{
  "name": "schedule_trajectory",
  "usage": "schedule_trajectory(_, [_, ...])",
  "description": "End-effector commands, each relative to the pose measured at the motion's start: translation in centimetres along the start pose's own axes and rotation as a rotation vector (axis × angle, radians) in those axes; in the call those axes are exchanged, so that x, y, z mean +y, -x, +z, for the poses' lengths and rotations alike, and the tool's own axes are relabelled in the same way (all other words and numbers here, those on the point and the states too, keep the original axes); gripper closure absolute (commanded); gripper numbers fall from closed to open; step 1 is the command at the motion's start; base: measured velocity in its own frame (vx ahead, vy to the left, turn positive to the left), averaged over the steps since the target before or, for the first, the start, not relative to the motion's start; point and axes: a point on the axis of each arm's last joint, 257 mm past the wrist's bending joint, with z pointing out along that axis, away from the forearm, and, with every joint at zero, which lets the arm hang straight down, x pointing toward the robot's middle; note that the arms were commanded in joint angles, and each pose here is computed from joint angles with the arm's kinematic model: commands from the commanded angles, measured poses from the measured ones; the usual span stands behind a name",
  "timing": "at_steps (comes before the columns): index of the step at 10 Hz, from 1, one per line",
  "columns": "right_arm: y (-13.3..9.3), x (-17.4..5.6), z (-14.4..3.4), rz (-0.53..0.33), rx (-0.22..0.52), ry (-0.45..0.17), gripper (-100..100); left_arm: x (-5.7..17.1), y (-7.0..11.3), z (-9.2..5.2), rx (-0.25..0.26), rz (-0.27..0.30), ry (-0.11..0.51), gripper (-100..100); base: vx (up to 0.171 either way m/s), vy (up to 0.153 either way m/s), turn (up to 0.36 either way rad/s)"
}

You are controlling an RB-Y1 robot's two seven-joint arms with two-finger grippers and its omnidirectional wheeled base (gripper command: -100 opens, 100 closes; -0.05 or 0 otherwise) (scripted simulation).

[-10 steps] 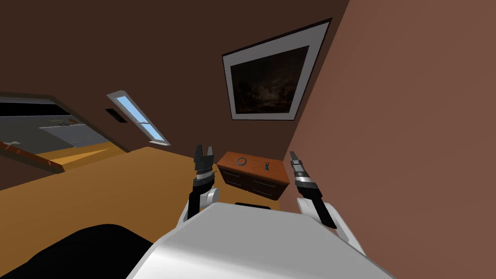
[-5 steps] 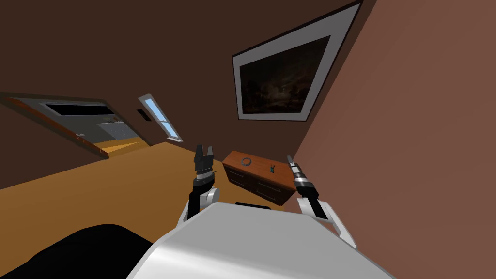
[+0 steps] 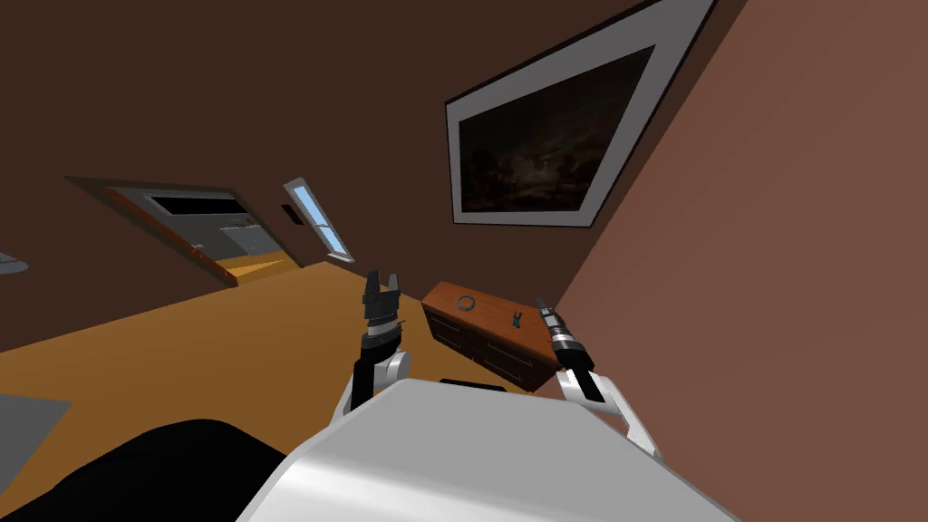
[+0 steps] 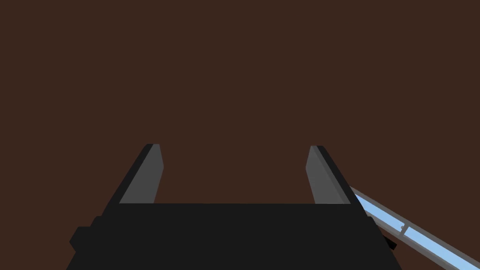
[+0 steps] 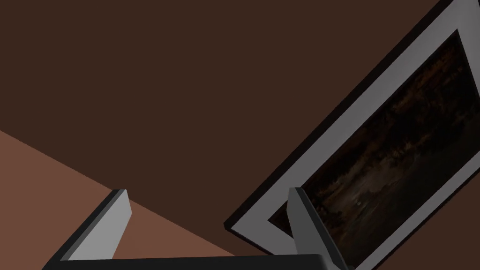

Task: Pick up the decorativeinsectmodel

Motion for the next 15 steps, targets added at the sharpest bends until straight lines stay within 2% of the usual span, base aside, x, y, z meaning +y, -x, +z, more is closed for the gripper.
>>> schedule_trajectory(1, [-0.6,-1.2,0.1,-0.018,0.011,-0.023,-100,0.0,0.0,0.0,0.000,0.000,0.000,0,0.013,0.009,0.063])
schedule_trajectory(3, [-1.5,-4.5,0.3,-0.088,0.041,-0.100,-100,0.0,0.0,0.0,0.000,0.000,0.000,0,0.024,0.022,0.165])
schedule_trajectory(6, [-2.6,-7.2,0.0,-0.120,0.071,-0.158,-100,0.0,0.0,0.0,0.000,0.000,0.000,0,0.021,0.014,0.098])
schedule_trajectory(7, [-3.2,-9.3,-0.3,-0.154,0.092,-0.203,-100,0.0,0.0,0.0,0.000,0.000,0.000,0,0.021,0.015,0.134])
schedule_trajectory(8, [-3.3,-9.3,-0.3,-0.154,0.093,-0.204,-100,0.0,0.0,0.0,0.000,0.000,0.000,0,0.019,0.010,0.072])
schedule_trajectory(9, [-3.5,-10.9,-0.4,-0.188,0.108,-0.240,-100,0.0,0.0,0.0,0.000,0.000,0.000,0,0.021,0.017,0.150])
schedule_trajectory(10, [-3.9,-11.5,-0.6,-0.187,0.117,-0.251,-100,0.0,0.0,0.0,0.000,0.000,0.000,0,0.016,0.011,0.070])
schedule_trajectory(11, [-4.5,-13.6,-1.1,-0.220,0.141,-0.298,-100,0.0,0.0,0.0,0.000,0.000,0.000,0,0.020,0.014,0.134])
schedule_trajectory(12, [-4.5,-13.6,-1.1,-0.219,0.141,-0.298,-100,0.0,0.0,0.0,0.000,0.000,0.000,0,0.018,0.008,0.063])
schedule_trajectory(13, [-4.8,-15.3,-1.4,-0.252,0.160,-0.337,-100,0.0,0.0,0.0,0.000,0.000,0.000,0,0.021,0.015,0.134])
schedule_trajectory(14, [-5.1,-15.6,-1.6,-0.251,0.166,-0.344,-100,0.0,0.0,0.0,0.000,0.000,0.000,0,0.019,0.008,0.073])
schedule_trajectory(15, [-5.3,-17.3,-2.0,-0.283,0.184,-0.382,-100,0.0,0.0,0.0,0.000,0.000,0.000,0,0.018,0.009,0.115])
